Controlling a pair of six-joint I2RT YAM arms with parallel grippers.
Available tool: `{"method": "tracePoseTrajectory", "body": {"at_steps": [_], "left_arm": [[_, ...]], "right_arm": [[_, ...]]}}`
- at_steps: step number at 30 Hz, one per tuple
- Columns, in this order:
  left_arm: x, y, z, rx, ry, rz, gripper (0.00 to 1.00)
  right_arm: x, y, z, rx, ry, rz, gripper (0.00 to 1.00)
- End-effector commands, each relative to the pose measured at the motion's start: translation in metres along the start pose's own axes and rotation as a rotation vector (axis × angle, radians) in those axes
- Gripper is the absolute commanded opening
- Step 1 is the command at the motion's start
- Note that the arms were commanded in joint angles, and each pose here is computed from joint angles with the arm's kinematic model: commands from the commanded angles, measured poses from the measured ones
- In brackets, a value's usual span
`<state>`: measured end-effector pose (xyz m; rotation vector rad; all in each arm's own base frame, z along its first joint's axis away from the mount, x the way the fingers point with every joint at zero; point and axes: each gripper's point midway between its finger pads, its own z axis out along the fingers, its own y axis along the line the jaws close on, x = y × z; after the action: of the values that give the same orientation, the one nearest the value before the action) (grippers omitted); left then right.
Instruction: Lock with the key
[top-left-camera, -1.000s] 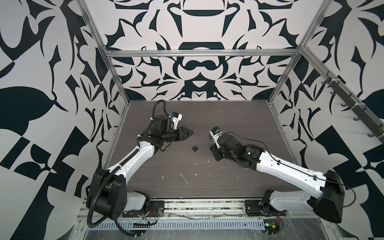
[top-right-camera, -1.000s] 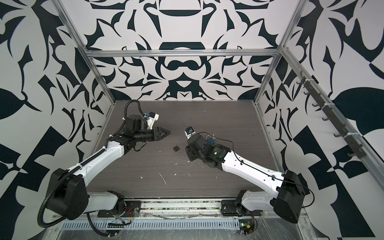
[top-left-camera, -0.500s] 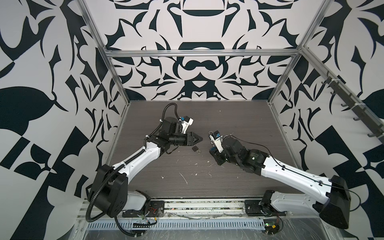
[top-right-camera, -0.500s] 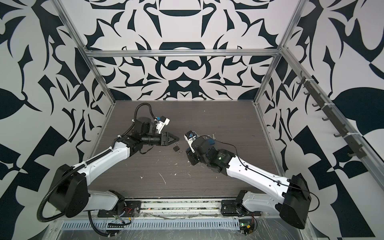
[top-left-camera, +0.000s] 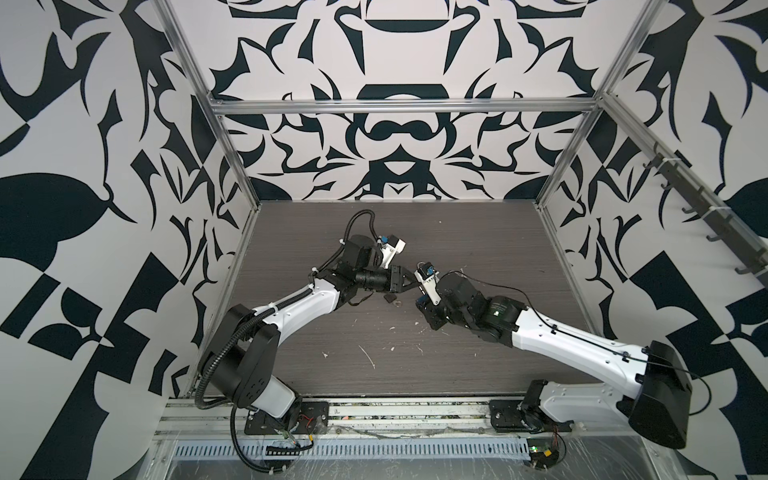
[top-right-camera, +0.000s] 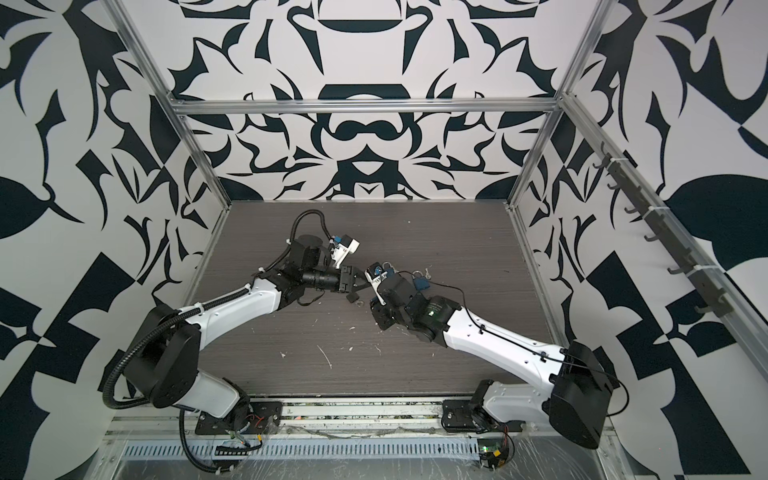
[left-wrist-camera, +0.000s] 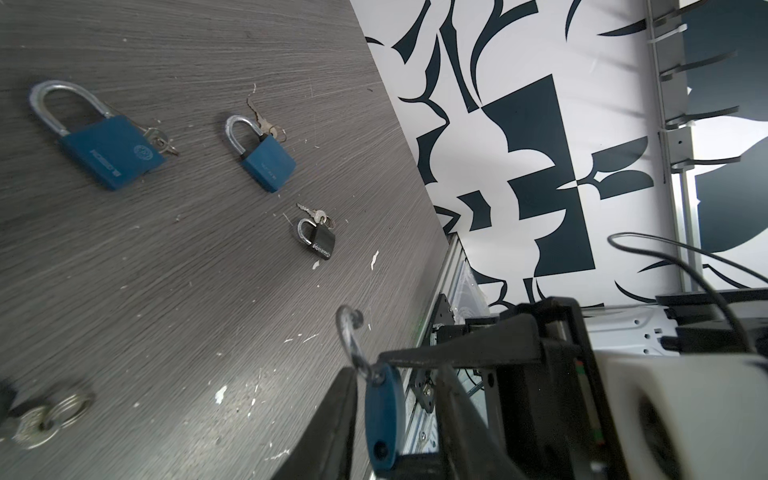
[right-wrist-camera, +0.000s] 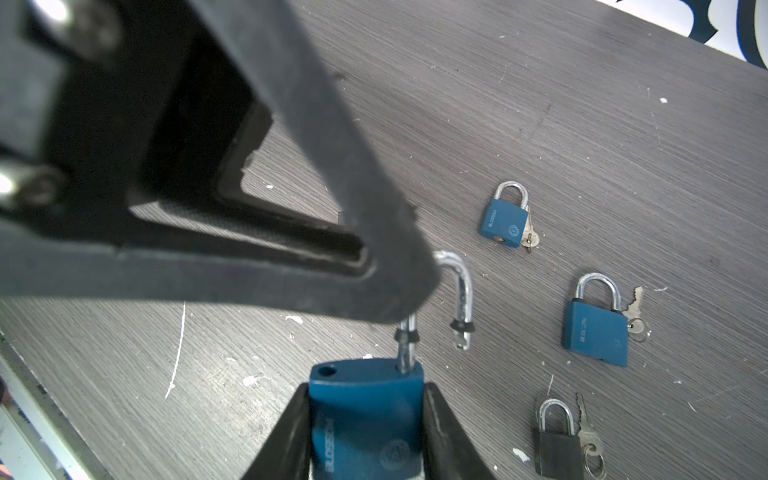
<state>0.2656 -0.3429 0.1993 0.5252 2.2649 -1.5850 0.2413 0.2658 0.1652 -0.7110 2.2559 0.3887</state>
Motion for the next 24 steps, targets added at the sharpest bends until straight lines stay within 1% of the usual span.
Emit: {"method": "tracePoseTrajectory", "body": {"at_steps": [1,11,16,24], "left_arm": [[-0.006,-0.011,0.006,0.04,0.002,0.028,0.34],[-0.008,0.003,0.013,0.008,0.001,0.001,0.34],[-0.008,0.004,0.016,0.014,0.011,-0.01,0.35],[-0.003,-0.003,0.026,0.04,0.043,-0.005,0.29]], "right_arm": [[-0.041,0.007,-0.015,-0.028,-0.121,0.019,0.0],[-0.044,0.008,-0.017,-0.035,-0.132,0.023,0.0],[-0.045,0.009,-0.018,-0.042,-0.136,0.024,0.0],[-0.048,0.01,-0.017,-0.042,-0.14,0.024,0.0]]}}
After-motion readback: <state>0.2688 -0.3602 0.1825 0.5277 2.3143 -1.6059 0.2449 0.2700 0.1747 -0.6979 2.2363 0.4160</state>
